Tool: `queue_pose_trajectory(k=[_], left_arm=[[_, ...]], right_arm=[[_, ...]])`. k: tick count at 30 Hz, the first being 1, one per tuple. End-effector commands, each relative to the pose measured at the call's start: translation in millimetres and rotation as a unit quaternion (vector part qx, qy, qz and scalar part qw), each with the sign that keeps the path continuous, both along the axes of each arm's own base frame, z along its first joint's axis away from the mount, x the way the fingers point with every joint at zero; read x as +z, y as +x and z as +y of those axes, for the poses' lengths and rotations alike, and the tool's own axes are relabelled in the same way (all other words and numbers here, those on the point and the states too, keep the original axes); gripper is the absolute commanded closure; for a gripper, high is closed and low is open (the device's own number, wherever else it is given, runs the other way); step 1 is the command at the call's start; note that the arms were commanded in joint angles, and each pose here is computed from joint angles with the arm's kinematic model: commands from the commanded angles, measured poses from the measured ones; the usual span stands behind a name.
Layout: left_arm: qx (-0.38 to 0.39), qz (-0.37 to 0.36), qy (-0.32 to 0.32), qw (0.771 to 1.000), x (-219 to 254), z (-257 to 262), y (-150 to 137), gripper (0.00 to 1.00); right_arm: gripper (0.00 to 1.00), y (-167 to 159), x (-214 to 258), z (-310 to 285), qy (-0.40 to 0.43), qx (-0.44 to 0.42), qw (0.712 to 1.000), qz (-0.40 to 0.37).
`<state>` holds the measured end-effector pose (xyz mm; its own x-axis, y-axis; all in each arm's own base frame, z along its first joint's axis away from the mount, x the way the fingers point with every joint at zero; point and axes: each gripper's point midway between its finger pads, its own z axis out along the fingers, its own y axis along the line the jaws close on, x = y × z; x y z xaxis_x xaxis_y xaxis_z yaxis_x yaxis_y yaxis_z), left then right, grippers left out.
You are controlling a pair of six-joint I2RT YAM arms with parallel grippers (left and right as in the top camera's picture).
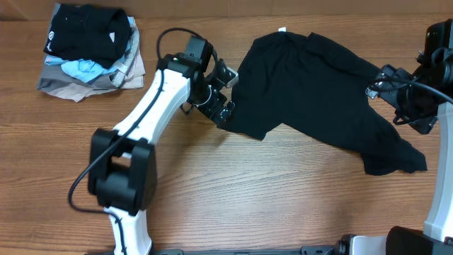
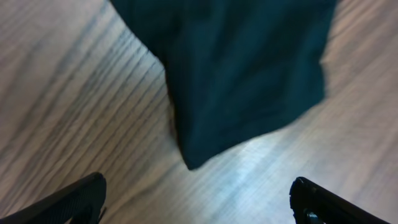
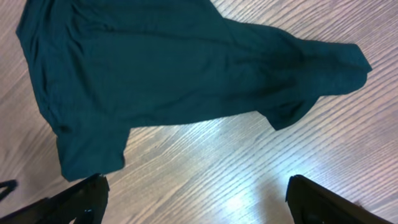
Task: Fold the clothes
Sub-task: 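Grasp the t-shirt's upper left corner with the left gripper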
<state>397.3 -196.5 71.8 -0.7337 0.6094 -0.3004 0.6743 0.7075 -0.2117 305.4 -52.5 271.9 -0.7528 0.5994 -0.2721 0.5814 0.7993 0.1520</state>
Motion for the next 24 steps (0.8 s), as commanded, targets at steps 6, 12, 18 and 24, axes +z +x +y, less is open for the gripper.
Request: queue_pose_trajectory(k=[6, 12, 18, 24], left_arm=[[-0.027, 0.023, 0.031, 0.999, -47.5, 3.1, 3.6, 0.09], [-0.038, 0.03, 0.029, 0.998, -54.7, -6.3, -1.2, 0.28], [-0.052, 0.03, 0.036, 0.998, -70.1, -23.4, -5.3, 0.35], [-0.023, 0.047, 0.055, 0.997, -90.2, -22.9, -6.9, 0.42]], right_arm=[[0.12, 5.1, -16.2, -5.9, -0.013, 0.004, 1.0, 0.001], [0.18, 4.4, -46.9, -6.5, -0.01, 0.004, 1.0, 0.027], [0.17, 11.0, -55.5, -14.0, -0.023, -0.003, 0.999, 0.022], [0.17, 11.1, -55.0, -20.4, -0.029, -0.011, 0.999, 0.02]])
